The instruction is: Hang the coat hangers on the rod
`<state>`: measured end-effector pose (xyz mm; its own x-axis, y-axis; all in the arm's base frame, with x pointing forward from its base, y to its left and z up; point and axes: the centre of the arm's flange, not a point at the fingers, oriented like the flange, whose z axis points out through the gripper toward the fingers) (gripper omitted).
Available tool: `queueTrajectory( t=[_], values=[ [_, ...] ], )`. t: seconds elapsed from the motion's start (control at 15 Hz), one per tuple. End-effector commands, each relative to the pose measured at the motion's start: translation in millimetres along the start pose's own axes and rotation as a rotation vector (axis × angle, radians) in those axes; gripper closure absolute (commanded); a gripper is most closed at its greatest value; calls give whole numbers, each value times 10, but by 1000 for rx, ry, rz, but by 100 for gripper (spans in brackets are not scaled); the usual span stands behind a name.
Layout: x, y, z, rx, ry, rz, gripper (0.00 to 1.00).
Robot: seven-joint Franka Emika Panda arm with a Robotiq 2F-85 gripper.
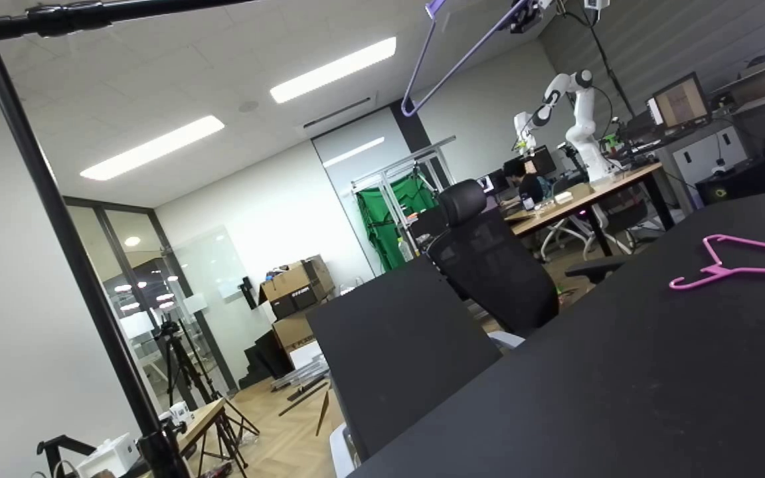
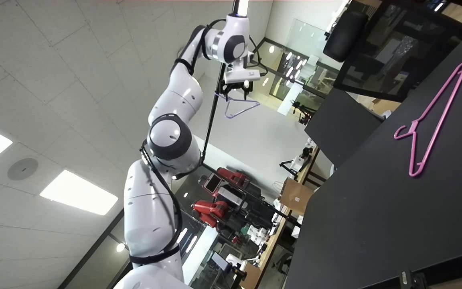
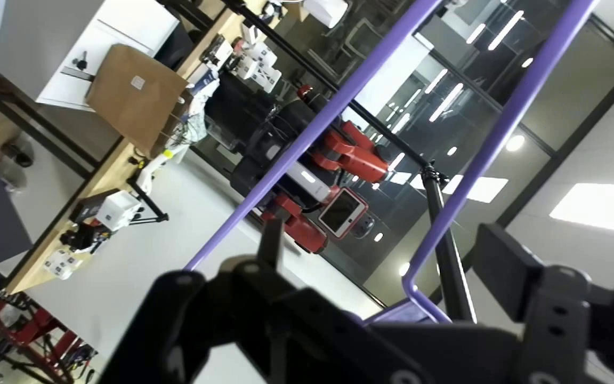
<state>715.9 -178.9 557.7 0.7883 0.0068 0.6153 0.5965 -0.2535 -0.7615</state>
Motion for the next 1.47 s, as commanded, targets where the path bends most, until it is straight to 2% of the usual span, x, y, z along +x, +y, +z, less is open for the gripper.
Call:
queueTrajectory(
  t=[0.0, 0.27, 0.53, 0.87, 0.93, 1.0, 1.07, 1.2, 1.4],
  values=[
    [110, -290, -398, -187, -60, 2, 0],
    [35, -144, -707, -343, -52, 13, 0],
    [-139, 232, -939, -574, -90, 15, 0],
    [-481, 768, -972, -812, -180, 82, 0],
    [-569, 870, -970, -833, -197, 102, 0],
    [-656, 963, -958, -818, -202, 139, 0],
    [-482, 918, -1008, -791, -185, 88, 0],
    [-547, 1034, -973, -784, -197, 97, 0],
    [-533, 1006, -986, -786, -195, 92, 0]
  ],
)
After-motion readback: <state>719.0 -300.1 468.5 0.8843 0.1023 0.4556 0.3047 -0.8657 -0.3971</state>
